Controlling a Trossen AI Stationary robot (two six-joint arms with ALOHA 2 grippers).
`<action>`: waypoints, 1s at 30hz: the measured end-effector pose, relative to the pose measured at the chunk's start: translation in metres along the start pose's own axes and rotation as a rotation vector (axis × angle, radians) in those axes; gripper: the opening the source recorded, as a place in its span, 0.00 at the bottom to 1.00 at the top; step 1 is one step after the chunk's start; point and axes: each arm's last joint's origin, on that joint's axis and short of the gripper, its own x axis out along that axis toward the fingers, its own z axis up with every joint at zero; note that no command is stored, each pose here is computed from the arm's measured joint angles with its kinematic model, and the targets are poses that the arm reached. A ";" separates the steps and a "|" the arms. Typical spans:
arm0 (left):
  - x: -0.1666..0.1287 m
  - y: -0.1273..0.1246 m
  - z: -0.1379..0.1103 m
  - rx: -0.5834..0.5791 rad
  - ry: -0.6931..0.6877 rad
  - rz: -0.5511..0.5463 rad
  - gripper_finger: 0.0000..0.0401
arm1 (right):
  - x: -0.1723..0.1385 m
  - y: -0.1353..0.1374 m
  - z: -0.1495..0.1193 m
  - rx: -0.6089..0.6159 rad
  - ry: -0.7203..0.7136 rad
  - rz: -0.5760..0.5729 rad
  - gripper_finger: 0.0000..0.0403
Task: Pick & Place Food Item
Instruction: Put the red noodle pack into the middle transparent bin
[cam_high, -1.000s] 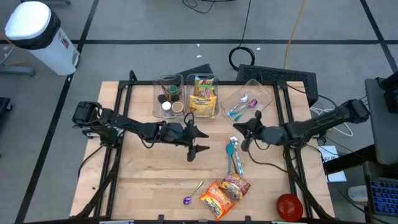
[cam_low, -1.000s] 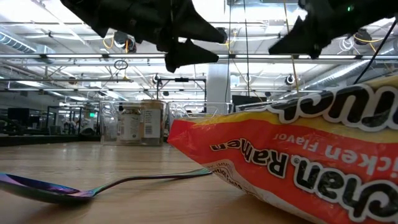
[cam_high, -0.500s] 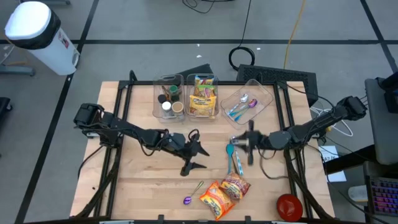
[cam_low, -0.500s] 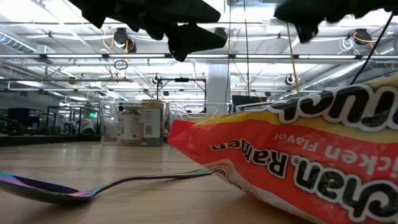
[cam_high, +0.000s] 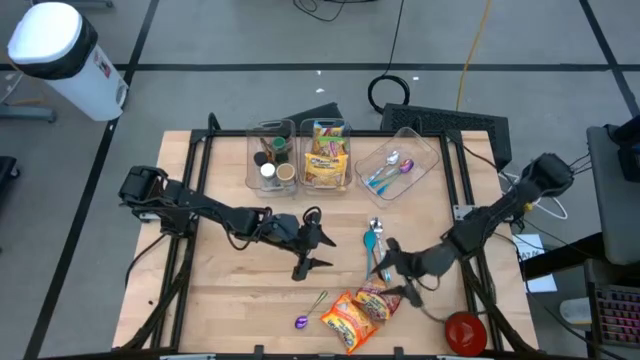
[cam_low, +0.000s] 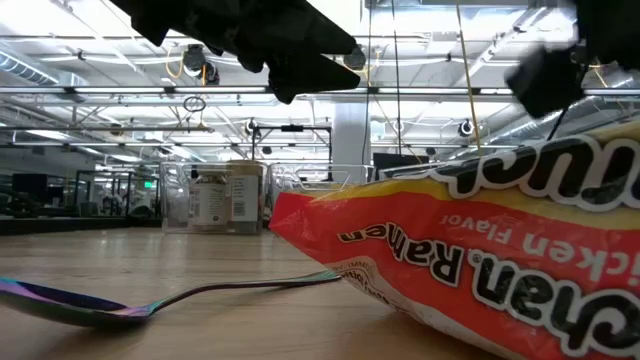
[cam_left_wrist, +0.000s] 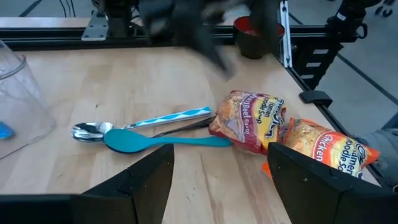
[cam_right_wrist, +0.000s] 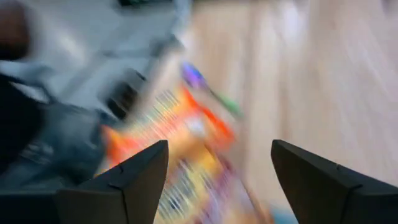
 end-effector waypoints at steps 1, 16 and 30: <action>0.000 0.000 0.000 0.000 0.000 0.001 0.66 | 0.001 -0.003 -0.007 0.044 0.058 -0.045 0.69; 0.000 0.001 0.000 -0.022 -0.002 0.003 0.66 | 0.022 -0.011 -0.050 0.401 0.370 -0.116 0.61; 0.000 0.003 0.000 -0.017 -0.003 0.026 0.66 | 0.024 -0.014 -0.052 0.453 0.382 -0.137 0.25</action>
